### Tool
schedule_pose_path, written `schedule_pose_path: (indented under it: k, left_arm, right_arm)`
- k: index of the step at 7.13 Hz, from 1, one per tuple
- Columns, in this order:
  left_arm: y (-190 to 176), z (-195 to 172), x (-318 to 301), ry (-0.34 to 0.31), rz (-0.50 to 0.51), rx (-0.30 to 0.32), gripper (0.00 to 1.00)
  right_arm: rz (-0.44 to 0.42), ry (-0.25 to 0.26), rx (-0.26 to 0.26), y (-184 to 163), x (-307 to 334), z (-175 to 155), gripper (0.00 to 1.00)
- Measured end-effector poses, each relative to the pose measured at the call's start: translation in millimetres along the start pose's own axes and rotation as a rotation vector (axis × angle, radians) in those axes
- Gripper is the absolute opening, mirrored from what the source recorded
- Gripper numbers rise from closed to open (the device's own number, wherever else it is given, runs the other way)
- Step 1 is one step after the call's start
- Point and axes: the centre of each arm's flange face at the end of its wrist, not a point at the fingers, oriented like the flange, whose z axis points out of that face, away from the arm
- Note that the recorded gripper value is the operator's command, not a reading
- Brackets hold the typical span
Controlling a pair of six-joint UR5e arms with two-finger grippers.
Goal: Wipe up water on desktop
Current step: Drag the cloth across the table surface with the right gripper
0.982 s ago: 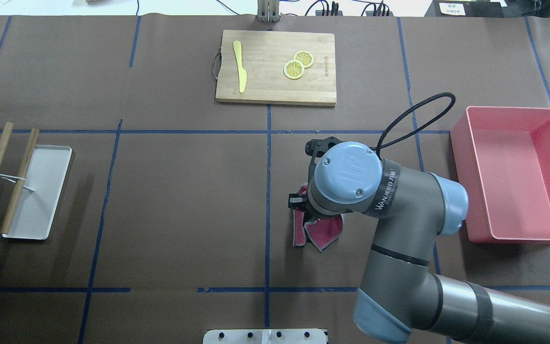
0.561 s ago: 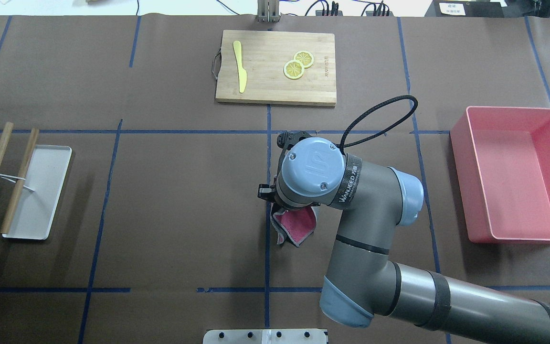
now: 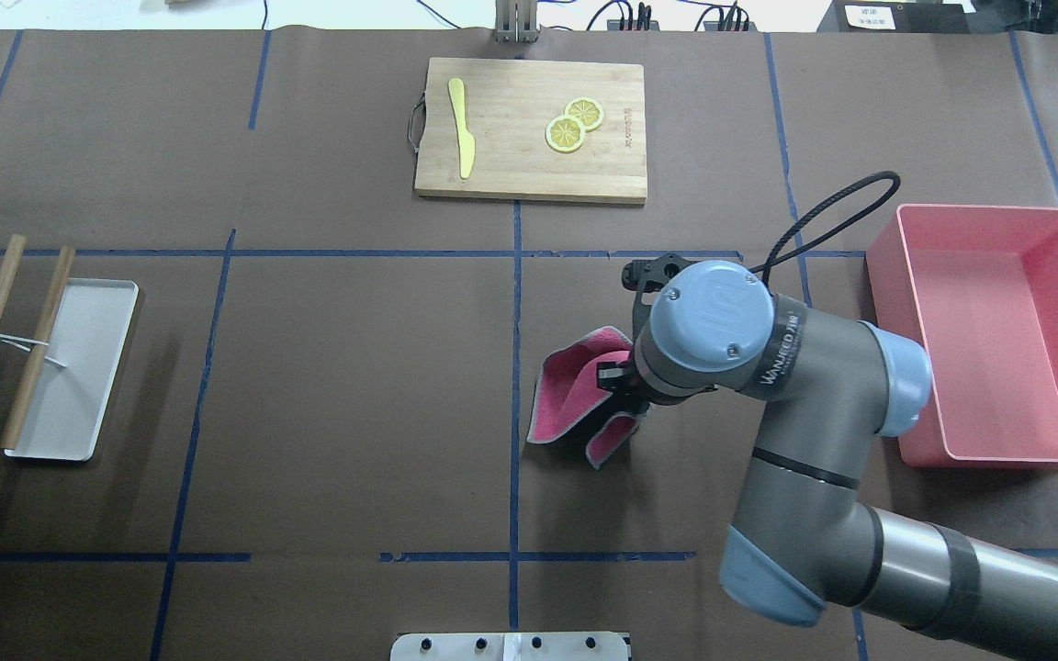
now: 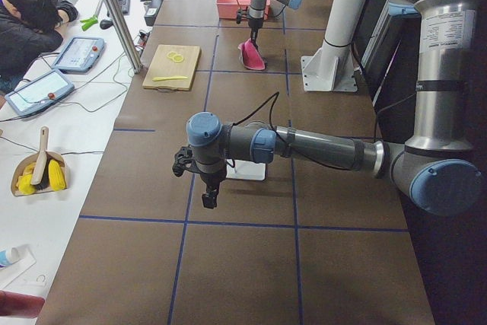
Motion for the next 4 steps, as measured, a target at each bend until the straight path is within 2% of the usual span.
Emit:
schedule_pose_path:
  k: [4]
  left_arm:
    - [1.7, 2.9, -2.7, 0.0, -0.011, -0.006, 1.0]
  right_arm:
    - [-0.055, 0.142, -0.029, 6.2, 105.1, 4.4, 0.0]
